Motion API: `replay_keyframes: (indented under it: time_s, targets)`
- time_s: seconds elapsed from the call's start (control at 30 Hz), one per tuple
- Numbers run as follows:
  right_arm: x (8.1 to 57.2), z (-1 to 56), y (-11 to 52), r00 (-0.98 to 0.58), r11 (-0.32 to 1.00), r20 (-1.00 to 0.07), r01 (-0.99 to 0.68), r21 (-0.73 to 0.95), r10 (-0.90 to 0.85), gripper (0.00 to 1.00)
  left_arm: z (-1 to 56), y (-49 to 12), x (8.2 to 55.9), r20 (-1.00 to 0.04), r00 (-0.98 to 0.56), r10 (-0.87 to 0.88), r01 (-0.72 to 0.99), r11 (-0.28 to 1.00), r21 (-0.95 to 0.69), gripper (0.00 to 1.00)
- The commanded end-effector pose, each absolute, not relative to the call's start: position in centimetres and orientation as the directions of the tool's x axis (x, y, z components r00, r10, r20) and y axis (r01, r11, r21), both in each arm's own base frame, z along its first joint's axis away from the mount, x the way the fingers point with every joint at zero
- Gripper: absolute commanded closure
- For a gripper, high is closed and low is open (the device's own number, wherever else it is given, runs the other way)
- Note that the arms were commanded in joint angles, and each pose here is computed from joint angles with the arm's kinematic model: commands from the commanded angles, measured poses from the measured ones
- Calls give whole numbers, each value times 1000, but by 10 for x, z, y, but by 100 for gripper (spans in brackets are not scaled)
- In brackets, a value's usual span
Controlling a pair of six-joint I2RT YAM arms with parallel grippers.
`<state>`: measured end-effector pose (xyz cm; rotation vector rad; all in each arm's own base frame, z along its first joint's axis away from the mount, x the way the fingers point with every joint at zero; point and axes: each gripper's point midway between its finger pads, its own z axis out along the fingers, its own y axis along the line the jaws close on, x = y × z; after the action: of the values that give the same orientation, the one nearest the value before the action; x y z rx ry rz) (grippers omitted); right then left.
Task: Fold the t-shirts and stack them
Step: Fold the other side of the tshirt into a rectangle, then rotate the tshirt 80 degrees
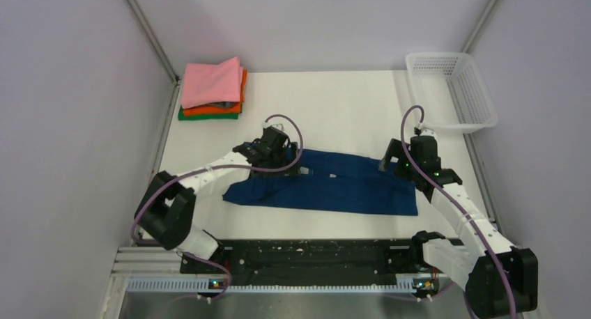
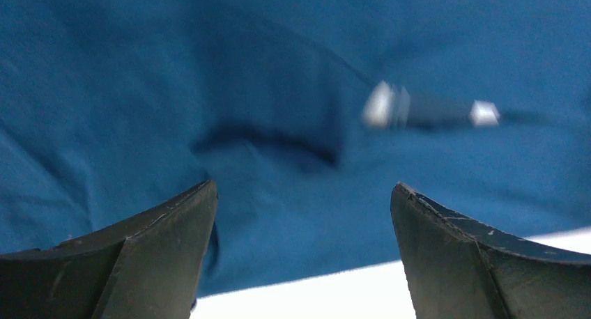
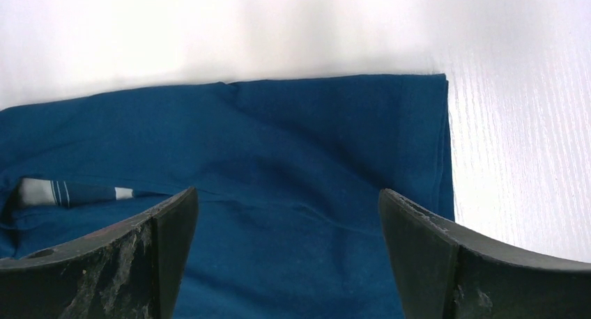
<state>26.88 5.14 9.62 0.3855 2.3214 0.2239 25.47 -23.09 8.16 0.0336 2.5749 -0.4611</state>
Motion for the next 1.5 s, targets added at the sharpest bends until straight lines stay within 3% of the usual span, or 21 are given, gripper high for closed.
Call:
replay_keyframes:
  time_s: [0.0, 0.23, 0.53, 0.8, 0.97, 1.13, 1.23, 1.47]
  targets:
    - [275, 102, 56, -652, 945, -688, 167, 280, 319, 1, 61, -222, 310, -479, -858, -183, -27, 949, -315, 2]
    - [271, 98, 55, -654, 946, -686, 172, 276, 319, 1, 46, -250, 296, -397, -913, -98, 69, 920, -386, 2]
    - [267, 99, 49, -638, 946, -700, 190, 261, 321, 1, 60, -282, 210, -322, -935, 151, 280, 871, -403, 3]
    - [269, 96, 50, -650, 948, -691, 189, 256, 317, 1, 78, -294, 183, -317, -921, 227, 356, 821, -446, 3]
    - [277, 99, 64, -663, 954, -697, 96, 283, 274, 1, 91, -269, 215, -415, -901, 125, 274, 906, -322, 3]
    - [293, 91, 90, -713, 941, -662, -12, 339, 229, 1, 122, -245, 268, -491, -859, -147, 113, 880, -462, 1]
    - [296, 73, 96, -762, 938, -611, -13, 346, 215, 1, 117, -230, 301, -477, -829, -291, 26, 833, -553, 1]
    - [275, 17, 69, -836, 958, -481, 166, 235, 264, 1, 47, -216, 335, -298, -898, -324, -138, 850, -509, 2]
